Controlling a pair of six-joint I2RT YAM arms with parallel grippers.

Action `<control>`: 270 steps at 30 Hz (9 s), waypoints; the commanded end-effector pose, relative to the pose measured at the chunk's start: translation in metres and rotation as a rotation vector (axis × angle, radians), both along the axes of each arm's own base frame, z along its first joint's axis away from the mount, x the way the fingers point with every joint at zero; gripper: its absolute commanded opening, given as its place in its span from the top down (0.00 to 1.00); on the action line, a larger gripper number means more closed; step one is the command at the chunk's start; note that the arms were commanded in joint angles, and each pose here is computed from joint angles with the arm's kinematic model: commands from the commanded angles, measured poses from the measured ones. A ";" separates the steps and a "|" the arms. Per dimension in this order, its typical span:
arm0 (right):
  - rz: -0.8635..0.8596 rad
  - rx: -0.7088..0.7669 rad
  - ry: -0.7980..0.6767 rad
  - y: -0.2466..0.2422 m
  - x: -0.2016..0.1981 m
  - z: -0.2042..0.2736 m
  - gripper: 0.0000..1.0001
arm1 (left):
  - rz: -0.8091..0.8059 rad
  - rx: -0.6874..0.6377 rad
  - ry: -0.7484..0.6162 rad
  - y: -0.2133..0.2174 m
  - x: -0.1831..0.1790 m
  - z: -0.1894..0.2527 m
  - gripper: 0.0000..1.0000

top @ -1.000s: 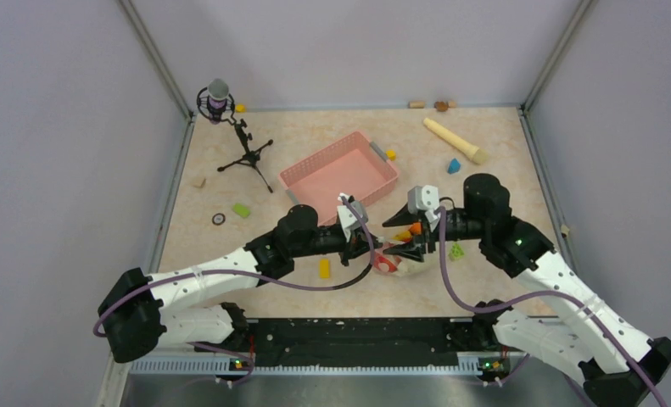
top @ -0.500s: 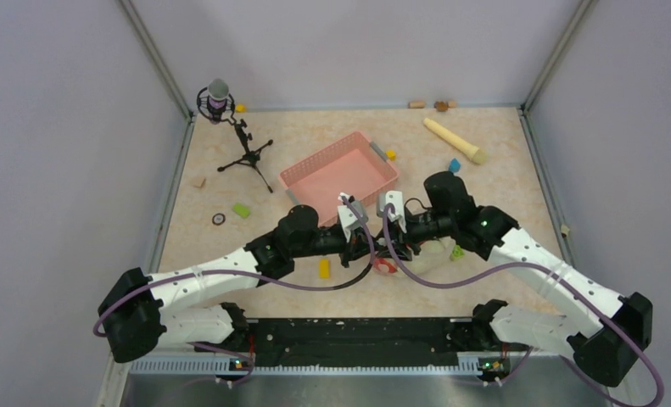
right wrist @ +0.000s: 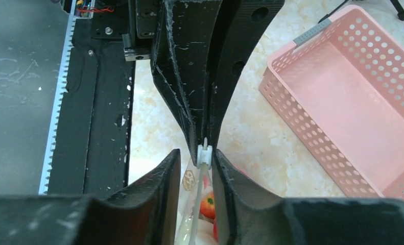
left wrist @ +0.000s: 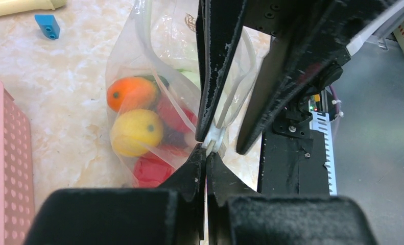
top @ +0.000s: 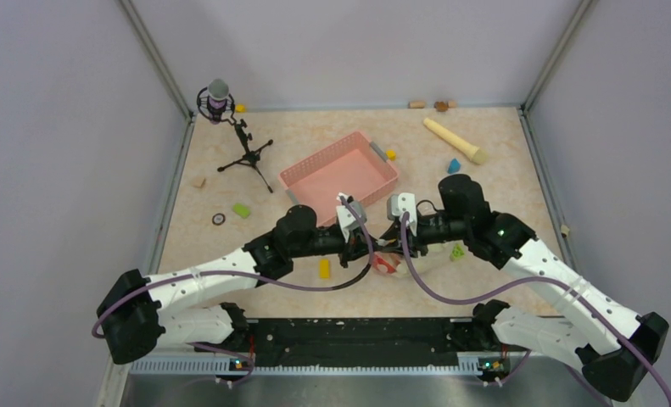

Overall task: Place the food in the zip-top bag and seal the zipper
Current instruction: Zip the zipper food storage bag at the center of the board.

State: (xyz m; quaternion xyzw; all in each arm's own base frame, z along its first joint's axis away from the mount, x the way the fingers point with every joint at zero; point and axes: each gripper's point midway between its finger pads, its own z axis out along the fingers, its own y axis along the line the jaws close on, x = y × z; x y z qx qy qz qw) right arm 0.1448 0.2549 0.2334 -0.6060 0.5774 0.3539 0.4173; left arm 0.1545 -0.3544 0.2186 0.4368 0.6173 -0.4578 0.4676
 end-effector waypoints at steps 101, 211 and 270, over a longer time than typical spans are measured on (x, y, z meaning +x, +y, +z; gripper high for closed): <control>-1.303 -0.244 0.030 -0.145 0.100 -0.030 1.00 | 0.438 -0.104 -0.249 0.085 0.040 0.026 1.00; -0.397 -0.516 -0.046 -0.087 0.044 -0.053 1.00 | 1.085 -0.318 -0.214 0.191 0.090 0.053 1.00; -1.077 -0.181 -0.125 -0.139 0.086 0.015 0.05 | 0.790 -0.325 -0.154 0.139 0.073 0.062 0.16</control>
